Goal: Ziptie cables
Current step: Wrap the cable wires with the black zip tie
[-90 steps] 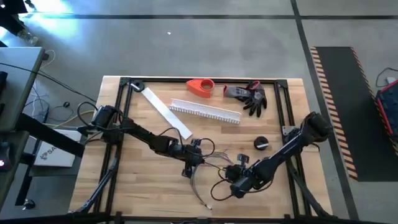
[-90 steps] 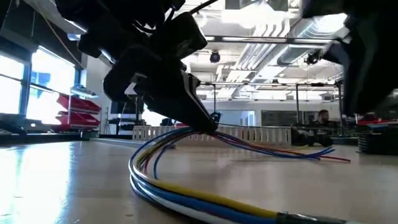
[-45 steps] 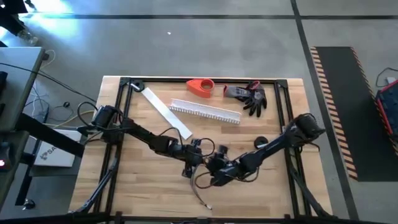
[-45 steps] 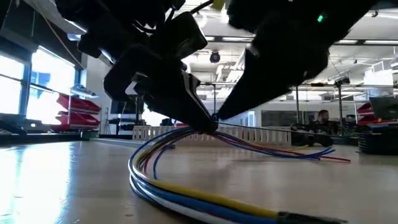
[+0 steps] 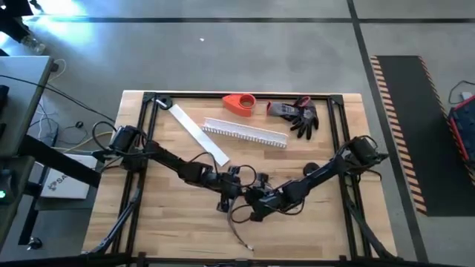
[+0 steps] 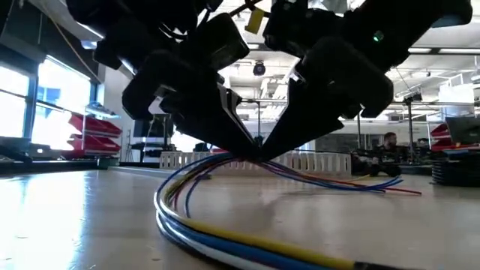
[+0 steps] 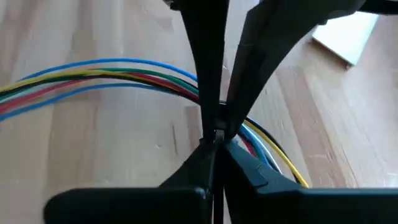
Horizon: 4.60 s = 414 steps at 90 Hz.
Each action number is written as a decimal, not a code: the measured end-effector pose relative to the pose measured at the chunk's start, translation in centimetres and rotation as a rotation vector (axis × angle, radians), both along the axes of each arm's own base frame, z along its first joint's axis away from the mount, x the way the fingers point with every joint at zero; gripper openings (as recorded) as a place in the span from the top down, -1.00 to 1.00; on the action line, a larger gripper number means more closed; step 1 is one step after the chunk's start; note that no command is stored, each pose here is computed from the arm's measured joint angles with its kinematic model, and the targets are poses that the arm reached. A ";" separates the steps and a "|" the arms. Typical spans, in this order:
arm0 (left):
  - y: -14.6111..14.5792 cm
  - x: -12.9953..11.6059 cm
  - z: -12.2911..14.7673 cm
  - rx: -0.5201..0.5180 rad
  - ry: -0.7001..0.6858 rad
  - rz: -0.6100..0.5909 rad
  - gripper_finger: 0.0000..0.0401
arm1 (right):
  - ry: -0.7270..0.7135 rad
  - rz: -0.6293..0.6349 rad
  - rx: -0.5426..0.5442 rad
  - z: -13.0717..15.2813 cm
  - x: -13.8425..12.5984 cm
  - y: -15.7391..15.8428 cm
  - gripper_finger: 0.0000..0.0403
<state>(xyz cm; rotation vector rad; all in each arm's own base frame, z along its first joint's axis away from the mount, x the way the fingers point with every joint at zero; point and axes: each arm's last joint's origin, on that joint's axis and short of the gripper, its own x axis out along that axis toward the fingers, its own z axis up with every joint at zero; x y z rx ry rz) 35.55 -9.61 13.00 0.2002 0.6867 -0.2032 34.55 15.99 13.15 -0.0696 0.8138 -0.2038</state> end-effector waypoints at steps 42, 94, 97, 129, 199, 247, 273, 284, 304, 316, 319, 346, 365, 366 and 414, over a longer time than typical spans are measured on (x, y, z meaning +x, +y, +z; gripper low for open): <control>-0.2 -0.3 -0.3 -0.004 0.044 -0.039 1.00 | 0.089 -0.163 0.112 -2.0 -5.3 5.6 1.00; 0.6 1.3 3.2 -0.106 0.281 0.077 0.22 | 0.152 -0.296 0.285 -0.1 -6.6 5.4 0.61; 0.4 1.2 4.0 -0.117 0.302 0.110 0.21 | 0.158 -0.272 0.293 0.4 -6.6 5.4 0.55; -8.2 -2.7 4.0 -0.264 0.213 0.585 0.25 | 0.092 0.041 0.202 3.2 -5.7 5.3 0.33; -3.7 -2.7 -0.1 -0.018 0.156 0.306 0.25 | 0.039 -0.103 0.304 -0.4 0.5 -0.6 0.40; -3.0 -2.2 -0.4 0.036 0.039 0.038 0.25 | 0.036 -0.059 0.374 -0.3 0.3 0.6 0.87; -2.9 -1.9 -0.1 0.050 0.032 -0.002 0.25 | 0.019 -0.128 0.478 0.7 0.8 0.9 0.60; -3.0 -1.9 -0.1 0.034 0.034 0.010 0.25 | 0.011 -0.156 0.442 0.1 0.5 1.5 0.41; -3.0 -1.9 -0.1 0.030 0.035 0.015 0.25 | 0.003 -0.221 0.392 -1.7 0.2 2.2 0.38; -2.9 -1.9 -0.1 0.040 0.034 0.008 0.25 | -0.015 -0.213 0.336 -1.8 -0.1 2.5 0.67; -2.8 -1.9 -0.1 0.051 0.032 0.003 0.25 | -0.012 -0.198 0.326 -1.8 0.0 2.6 0.77; -2.1 -1.5 -0.1 0.102 0.024 -0.070 0.25 | 0.036 -0.131 0.197 -0.7 0.3 2.8 0.99; -1.9 -1.5 -0.1 0.119 0.025 -0.132 0.30 | 0.058 -0.162 0.281 -0.5 0.9 2.1 1.00; -1.9 -1.5 -0.1 0.119 0.025 -0.132 0.31 | 0.060 -0.166 0.285 -0.5 0.9 2.1 1.00; -1.7 -1.7 -0.4 0.157 0.057 -0.088 0.51 | 0.031 -0.308 0.453 0.8 1.1 1.3 1.00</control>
